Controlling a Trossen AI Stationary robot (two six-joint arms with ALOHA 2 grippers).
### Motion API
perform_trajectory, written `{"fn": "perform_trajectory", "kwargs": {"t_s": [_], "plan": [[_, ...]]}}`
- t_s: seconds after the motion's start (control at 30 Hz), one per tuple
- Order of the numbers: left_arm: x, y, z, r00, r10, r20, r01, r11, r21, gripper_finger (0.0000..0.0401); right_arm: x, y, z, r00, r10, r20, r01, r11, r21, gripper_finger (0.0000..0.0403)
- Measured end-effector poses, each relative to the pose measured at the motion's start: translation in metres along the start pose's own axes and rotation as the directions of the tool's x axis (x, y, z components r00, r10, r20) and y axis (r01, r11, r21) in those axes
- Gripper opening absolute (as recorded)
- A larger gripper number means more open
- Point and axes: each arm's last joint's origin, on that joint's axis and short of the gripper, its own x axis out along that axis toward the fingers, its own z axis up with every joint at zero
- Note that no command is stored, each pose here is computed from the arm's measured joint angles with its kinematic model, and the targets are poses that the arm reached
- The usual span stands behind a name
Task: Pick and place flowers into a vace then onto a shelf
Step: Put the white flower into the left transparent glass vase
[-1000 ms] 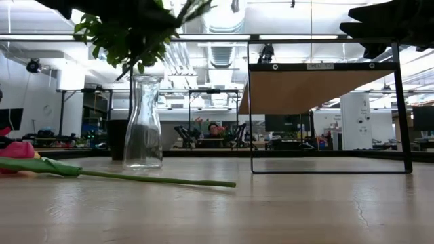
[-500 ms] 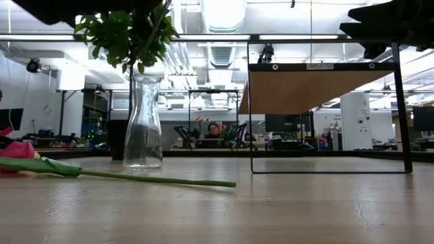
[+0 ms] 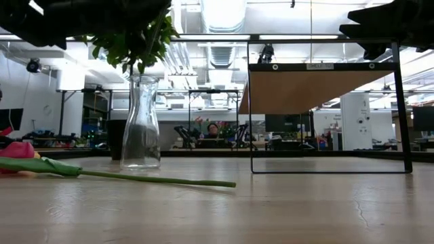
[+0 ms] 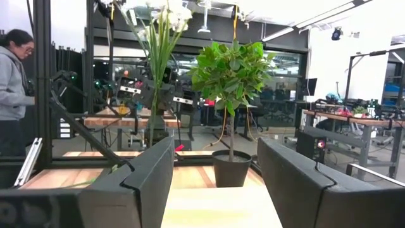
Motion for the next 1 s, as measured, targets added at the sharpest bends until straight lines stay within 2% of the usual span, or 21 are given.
{"fn": "perform_trajectory", "kwargs": {"t_s": [0.17,0.43,1.0], "plan": [[-0.003,0.0,-0.005,1.0,-0.002,-0.014,0.003,0.998,0.068,0.0,0.0,0.0,0.0,1.0,0.0,0.0,0.0,1.0,0.002,0.0219],[-0.01,0.002,-0.02,0.998,0.003,-0.065,0.004,0.995,0.099,0.0,0.0,0.0,-0.001,1.0,0.001,-0.007,-0.001,1.0,0.016,0.0219],[-0.013,0.003,-0.027,0.996,0.008,-0.092,0.001,0.995,0.095,0.0001,0.0,0.0,-0.001,1.0,0.001,-0.007,-0.001,1.0,0.017,0.0219]]}}
